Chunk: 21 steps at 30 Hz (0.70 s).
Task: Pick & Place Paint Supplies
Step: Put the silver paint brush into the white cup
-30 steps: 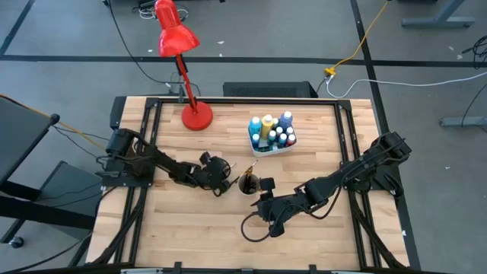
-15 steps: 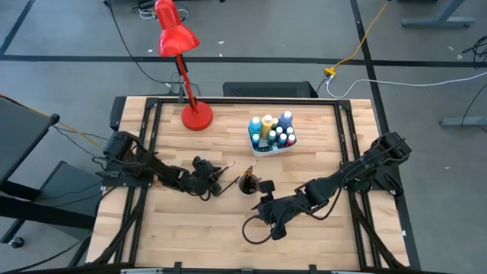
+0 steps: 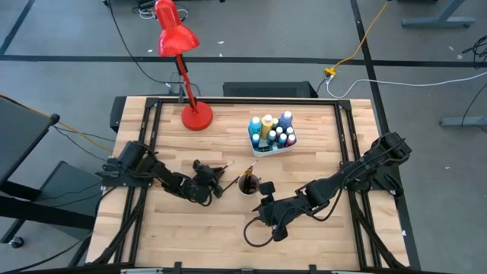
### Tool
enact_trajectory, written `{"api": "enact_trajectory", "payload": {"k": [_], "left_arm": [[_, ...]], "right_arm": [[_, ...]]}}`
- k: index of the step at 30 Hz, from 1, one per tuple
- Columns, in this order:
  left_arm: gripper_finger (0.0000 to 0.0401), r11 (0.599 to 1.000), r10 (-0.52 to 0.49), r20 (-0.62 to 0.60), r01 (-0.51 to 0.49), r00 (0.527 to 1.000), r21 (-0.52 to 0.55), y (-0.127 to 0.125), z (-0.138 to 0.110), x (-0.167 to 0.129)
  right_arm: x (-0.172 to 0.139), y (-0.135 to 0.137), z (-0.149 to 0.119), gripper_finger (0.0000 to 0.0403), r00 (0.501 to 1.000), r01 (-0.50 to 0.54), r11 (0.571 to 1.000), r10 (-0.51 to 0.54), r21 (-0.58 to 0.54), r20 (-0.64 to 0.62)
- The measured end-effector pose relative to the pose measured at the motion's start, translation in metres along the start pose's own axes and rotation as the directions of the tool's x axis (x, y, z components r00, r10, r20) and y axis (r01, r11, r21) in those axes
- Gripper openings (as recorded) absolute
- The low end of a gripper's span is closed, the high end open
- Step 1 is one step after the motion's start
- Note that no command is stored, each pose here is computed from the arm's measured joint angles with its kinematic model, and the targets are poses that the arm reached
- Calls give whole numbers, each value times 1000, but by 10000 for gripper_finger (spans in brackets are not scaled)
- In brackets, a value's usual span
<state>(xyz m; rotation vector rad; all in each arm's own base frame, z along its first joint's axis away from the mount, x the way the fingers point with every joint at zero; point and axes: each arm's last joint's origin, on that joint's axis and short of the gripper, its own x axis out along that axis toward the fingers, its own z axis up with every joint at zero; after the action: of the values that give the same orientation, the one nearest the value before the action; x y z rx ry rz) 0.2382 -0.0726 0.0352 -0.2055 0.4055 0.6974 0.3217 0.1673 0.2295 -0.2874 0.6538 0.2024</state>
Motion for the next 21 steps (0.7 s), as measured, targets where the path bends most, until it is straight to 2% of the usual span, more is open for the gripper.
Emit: {"api": "enact_trajectory", "payload": {"k": [5,10,16,21], "left_arm": [[77,1000,15,-7,-15,1000,-24,2,-3,0],[20,999,21,-1,-21,1000,-47,2,-3,0],[21,1000,-23,28,24,999,-18,-3,0,-2],[20,996,-77,41,75,996,41,-8,14,-9]], "right_arm": [[-1,3,0,113,1000,-6,1000,6,-8,3],[-1,4,0,113,1000,-8,1000,8,4,5],[-1,4,2,113,1000,-10,998,9,60,23],[-1,4,3,113,999,-11,997,8,82,34]]}}
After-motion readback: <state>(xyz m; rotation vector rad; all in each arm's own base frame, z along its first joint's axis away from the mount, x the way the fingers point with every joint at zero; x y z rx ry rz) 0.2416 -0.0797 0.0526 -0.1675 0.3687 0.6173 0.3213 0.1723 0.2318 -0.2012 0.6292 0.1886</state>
